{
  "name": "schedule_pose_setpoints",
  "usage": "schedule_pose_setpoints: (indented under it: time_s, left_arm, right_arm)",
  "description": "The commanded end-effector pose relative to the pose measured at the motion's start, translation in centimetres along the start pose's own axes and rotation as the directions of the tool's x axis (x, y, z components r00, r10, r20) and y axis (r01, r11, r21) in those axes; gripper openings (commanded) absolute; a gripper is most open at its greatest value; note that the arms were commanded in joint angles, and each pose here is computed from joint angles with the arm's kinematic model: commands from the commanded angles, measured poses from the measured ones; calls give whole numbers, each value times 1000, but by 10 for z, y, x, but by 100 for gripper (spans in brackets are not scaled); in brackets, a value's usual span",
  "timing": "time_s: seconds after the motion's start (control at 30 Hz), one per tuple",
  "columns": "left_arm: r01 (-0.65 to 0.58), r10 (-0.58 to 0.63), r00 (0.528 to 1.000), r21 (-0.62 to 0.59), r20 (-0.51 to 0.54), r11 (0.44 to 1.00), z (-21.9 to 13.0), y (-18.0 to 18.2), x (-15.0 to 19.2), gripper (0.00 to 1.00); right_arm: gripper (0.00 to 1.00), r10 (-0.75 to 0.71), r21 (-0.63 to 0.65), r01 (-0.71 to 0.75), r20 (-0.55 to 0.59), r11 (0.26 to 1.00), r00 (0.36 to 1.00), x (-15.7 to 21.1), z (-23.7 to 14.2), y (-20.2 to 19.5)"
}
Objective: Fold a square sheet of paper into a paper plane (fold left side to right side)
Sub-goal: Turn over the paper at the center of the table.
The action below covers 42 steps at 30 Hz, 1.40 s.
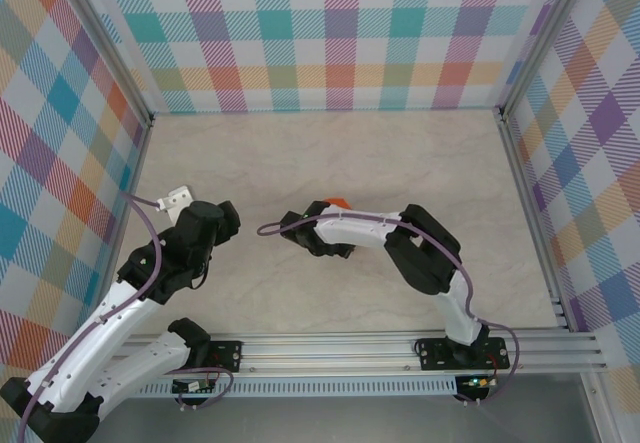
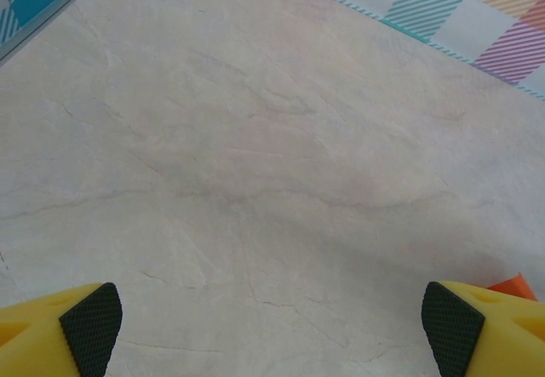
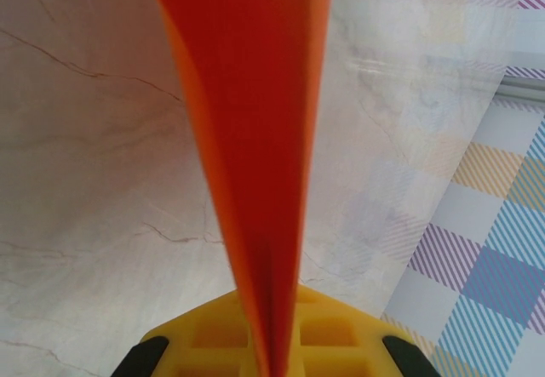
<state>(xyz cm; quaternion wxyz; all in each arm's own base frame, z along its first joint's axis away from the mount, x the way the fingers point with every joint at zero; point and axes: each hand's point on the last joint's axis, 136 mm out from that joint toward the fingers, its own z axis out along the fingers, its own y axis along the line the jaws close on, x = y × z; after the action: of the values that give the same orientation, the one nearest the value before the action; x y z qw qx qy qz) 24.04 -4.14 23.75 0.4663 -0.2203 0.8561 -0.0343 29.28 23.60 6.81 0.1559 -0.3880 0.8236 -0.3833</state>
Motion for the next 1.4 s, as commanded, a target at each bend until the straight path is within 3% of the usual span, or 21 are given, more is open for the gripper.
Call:
schedule_pose_setpoints:
  time_s: [0.0, 0.13, 0.37, 0.63, 0.77, 0.9, 1.1, 1.23, 1.37]
  left_arm:
    - [9, -8, 1000, -28, 11, 1000, 3, 7, 1, 93]
    - [6, -6, 1000, -24, 0, 1000, 5, 7, 5, 94]
    - [1, -1, 1000, -7, -23, 1000, 9, 0, 9, 94]
    - [-4, 8, 996, 48, -90, 999, 21, -18, 23, 94]
    - [1, 23, 983, 132, -181, 991, 35, -44, 42, 94]
    - [42, 62, 949, 320, -308, 947, 47, -95, 70, 93]
    - [182, 134, 858, 538, -495, 823, 66, -172, 117, 89]
    - [271, 174, 795, 597, -581, 755, 78, -208, 144, 85]
    - [270, 189, 769, 578, -611, 770, 99, -221, 164, 82]
  right_arm:
    - [0, -62, 41, 64, -34, 997, 997, 1, -1, 4]
    - [5, -96, 48, 99, -58, 994, 994, 1, 0, 19]
    - [30, -80, -98, 77, -34, 992, 996, 6, -16, 43]
    - [75, 116, -388, -76, 81, 918, 990, 15, -68, 38]
    - [89, 250, -517, -139, 150, 844, 957, 22, -91, 21]
    - [96, 445, -688, -243, 130, 683, 886, 30, -96, -2]
    - [100, 741, -894, -349, -30, 279, 671, 36, -84, -39]
    - [100, 827, -931, -364, -177, 36, 533, 49, -67, -55]
    - [100, 838, -918, -389, -269, -74, 475, 68, -51, -57]
